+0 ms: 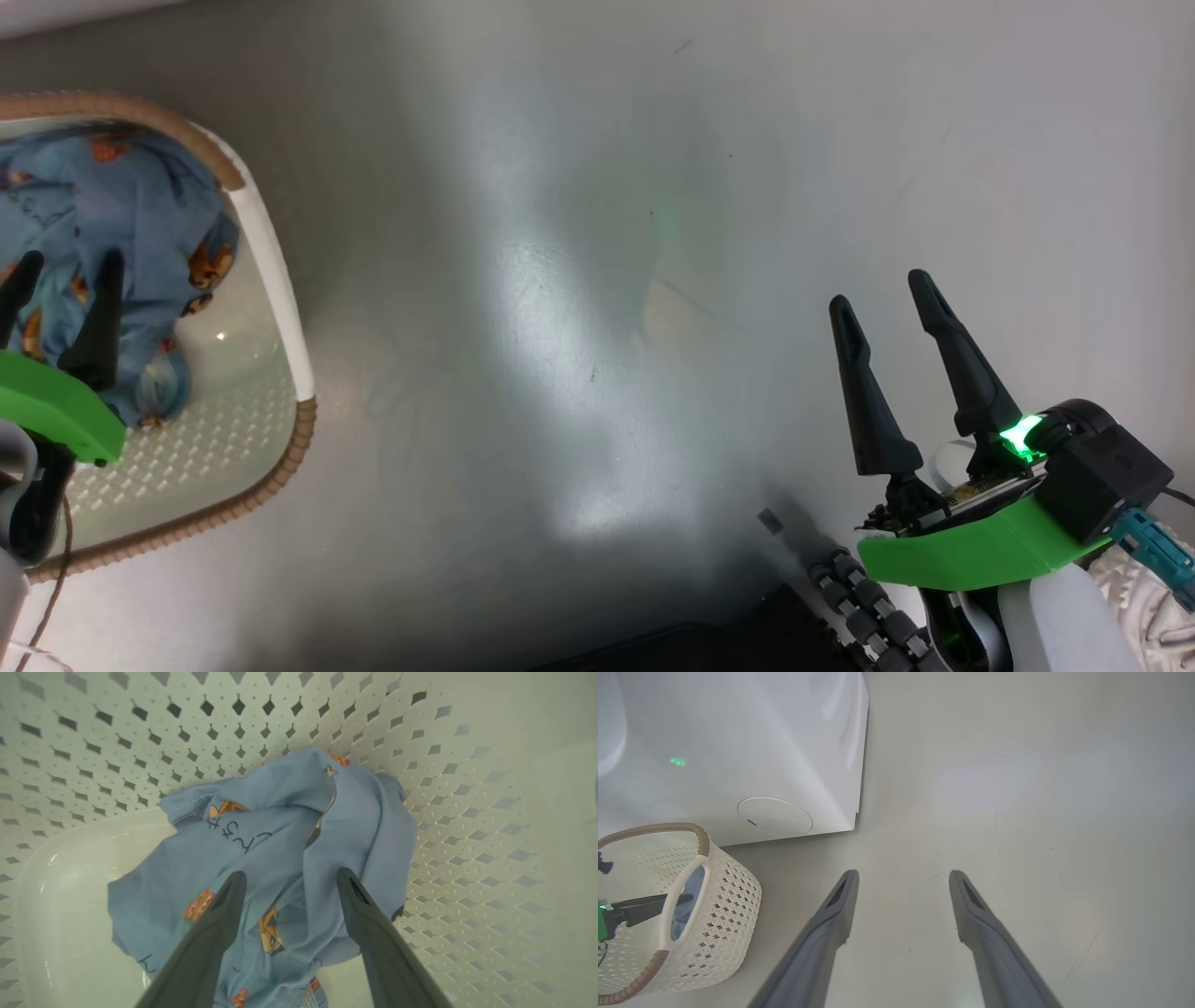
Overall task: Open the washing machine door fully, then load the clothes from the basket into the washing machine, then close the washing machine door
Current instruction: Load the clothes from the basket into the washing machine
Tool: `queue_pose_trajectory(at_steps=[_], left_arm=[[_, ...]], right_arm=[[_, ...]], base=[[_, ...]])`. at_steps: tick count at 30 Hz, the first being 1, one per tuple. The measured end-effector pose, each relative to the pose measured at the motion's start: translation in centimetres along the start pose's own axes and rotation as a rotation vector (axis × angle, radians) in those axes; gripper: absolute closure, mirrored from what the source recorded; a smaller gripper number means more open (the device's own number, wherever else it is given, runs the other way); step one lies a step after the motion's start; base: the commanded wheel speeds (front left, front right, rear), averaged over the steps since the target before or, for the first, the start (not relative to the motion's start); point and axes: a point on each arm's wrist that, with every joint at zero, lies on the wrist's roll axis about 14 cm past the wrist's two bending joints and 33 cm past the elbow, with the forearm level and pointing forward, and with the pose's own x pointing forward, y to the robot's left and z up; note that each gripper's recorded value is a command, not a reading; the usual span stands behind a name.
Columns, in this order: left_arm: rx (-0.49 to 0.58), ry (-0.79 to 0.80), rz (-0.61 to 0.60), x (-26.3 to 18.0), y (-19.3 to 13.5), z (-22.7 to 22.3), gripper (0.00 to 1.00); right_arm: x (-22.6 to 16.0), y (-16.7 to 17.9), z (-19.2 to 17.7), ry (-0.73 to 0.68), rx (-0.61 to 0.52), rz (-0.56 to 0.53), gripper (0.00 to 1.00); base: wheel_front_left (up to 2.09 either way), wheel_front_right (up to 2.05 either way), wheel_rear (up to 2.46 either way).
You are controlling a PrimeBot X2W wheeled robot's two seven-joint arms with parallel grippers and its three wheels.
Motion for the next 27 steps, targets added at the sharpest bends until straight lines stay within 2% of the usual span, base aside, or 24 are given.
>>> queue_pose_trajectory(at_steps=[17, 27], left_arm=[[0.011, 0.112, -0.031, 2.1, -0.3, -1.3, 0.0], [-0.014, 0.223, 0.004, 2.7, 0.6, -1.9, 0.0]], right_arm=[[-1.0, -0.8, -0.6, 0.026, 0.0, -0.031, 0.0], [-2.0, -1.1, -0.7, 0.04, 0.001, -0.052, 0.0]], base=[[0.0, 0.0, 0.0], [0.0, 0.0, 0.0]])
